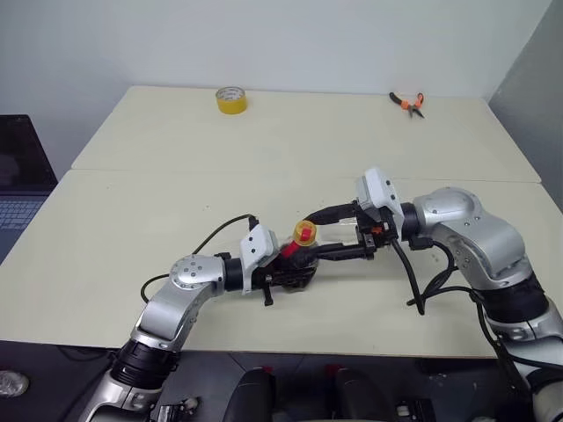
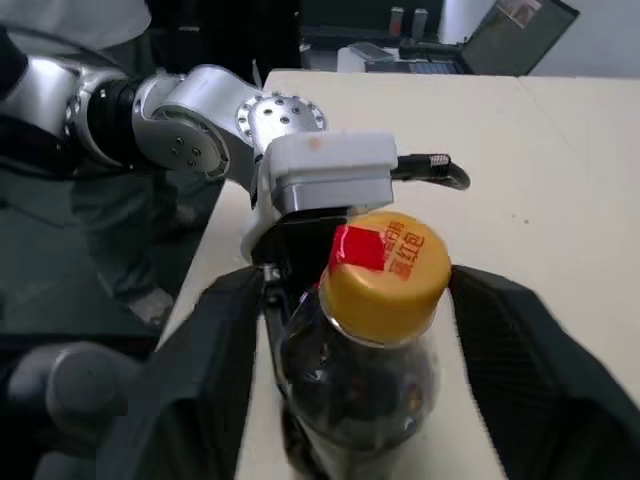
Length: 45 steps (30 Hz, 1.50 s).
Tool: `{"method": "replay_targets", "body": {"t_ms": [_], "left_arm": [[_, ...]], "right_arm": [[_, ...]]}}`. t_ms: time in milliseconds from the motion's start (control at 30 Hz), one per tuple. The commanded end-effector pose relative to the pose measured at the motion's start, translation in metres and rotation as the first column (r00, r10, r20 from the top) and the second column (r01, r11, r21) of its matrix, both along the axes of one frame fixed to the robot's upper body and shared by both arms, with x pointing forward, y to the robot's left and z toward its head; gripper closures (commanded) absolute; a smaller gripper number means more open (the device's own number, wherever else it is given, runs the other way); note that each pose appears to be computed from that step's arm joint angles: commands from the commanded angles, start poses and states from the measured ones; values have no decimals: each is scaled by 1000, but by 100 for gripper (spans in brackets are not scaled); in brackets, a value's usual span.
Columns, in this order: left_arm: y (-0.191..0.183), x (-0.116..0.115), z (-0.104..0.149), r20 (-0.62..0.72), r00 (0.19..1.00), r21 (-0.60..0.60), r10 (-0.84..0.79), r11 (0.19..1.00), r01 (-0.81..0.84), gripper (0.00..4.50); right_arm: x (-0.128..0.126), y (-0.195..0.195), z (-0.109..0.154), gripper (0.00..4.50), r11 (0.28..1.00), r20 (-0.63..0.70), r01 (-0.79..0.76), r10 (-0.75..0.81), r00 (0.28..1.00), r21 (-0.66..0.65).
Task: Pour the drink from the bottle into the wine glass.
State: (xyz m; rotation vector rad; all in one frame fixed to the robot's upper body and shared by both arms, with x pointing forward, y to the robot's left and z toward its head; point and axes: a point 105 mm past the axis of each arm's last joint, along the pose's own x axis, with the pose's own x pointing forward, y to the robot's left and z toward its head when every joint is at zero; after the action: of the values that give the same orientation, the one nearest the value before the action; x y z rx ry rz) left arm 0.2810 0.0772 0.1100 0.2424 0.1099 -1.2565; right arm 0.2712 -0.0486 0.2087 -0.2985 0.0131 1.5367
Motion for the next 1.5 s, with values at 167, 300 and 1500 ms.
{"method": "replay_targets", "body": {"t_ms": [167, 300, 1500], "left_arm": [[-3, 2, 16, 66, 998, -46, 20, 999, -17, 352], [-3, 8, 18, 87, 994, -67, 70, 996, -64, 352], [-9, 16, 16, 88, 995, -56, 55, 997, -50, 352]], "right_arm": [[-10, -6, 32, 0, 943, -47, 241, -236, 971, 230], [-4, -1, 31, 0, 840, -101, 460, -451, 887, 286], [-2, 10, 3, 201, 758, -204, 621, -587, 783, 201]]}}
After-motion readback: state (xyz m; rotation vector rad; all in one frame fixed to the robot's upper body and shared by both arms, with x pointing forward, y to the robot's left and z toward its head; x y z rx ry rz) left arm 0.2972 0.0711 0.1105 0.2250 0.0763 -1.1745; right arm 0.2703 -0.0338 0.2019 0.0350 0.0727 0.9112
